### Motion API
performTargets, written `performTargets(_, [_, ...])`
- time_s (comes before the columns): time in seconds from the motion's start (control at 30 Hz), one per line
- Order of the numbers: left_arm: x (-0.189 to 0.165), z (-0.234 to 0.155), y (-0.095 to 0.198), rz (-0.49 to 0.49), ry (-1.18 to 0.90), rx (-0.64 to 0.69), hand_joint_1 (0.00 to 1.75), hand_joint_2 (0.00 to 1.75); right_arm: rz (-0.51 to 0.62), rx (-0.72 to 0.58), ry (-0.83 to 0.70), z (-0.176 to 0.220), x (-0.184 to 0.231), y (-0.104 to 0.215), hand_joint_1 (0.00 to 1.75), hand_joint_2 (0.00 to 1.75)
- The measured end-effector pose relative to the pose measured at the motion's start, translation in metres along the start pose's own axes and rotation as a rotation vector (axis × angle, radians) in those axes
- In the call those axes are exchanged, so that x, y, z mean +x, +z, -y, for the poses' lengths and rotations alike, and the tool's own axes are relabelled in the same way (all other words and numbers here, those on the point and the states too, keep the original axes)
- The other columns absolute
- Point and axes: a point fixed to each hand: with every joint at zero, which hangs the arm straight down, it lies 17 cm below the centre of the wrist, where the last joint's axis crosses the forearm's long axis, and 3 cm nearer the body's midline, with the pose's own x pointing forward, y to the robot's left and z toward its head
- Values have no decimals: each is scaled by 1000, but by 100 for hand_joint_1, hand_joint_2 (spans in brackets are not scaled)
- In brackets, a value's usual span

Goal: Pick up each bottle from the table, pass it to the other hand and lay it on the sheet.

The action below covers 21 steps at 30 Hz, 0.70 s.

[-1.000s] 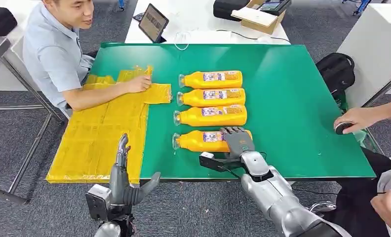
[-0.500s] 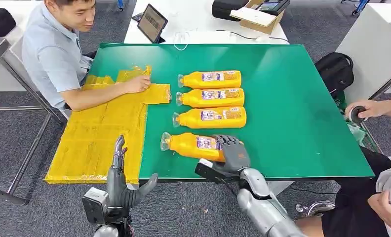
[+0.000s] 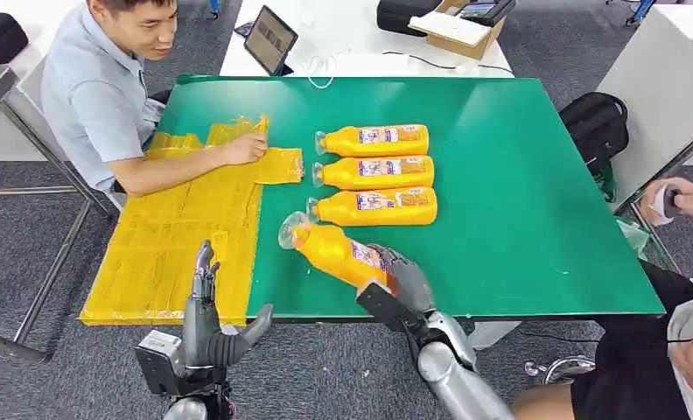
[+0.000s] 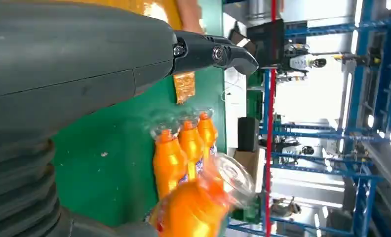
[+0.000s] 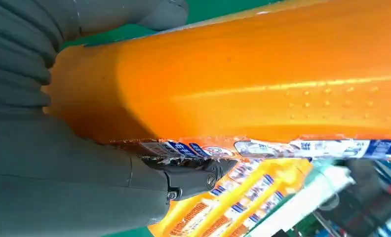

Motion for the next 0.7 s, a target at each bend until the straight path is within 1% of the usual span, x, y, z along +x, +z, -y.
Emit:
performTargets(0.07, [-3,0,1,-22,50,-1,0,175,33,-55,-57,9,16,0,175,175])
performTargets(0.17, [-3,11,3,-34,94,-56,0,175,90,-116,-119,21,39,1,175,175])
performTargets(0.3, [-2,32,9,-41,108,-142,0,175,170,-154,-128,24,68,5,175,175])
performTargets(0.43, [-2,41,11,-49,122,-173,0,175,202,-158,-131,21,82,7,175,175])
performTargets(0.57, [1,55,14,-73,208,-223,0,175,245,-121,-123,-4,103,8,175,175])
performTargets(0.7, [7,59,8,-70,267,-223,0,175,298,-78,-67,-39,123,14,175,175])
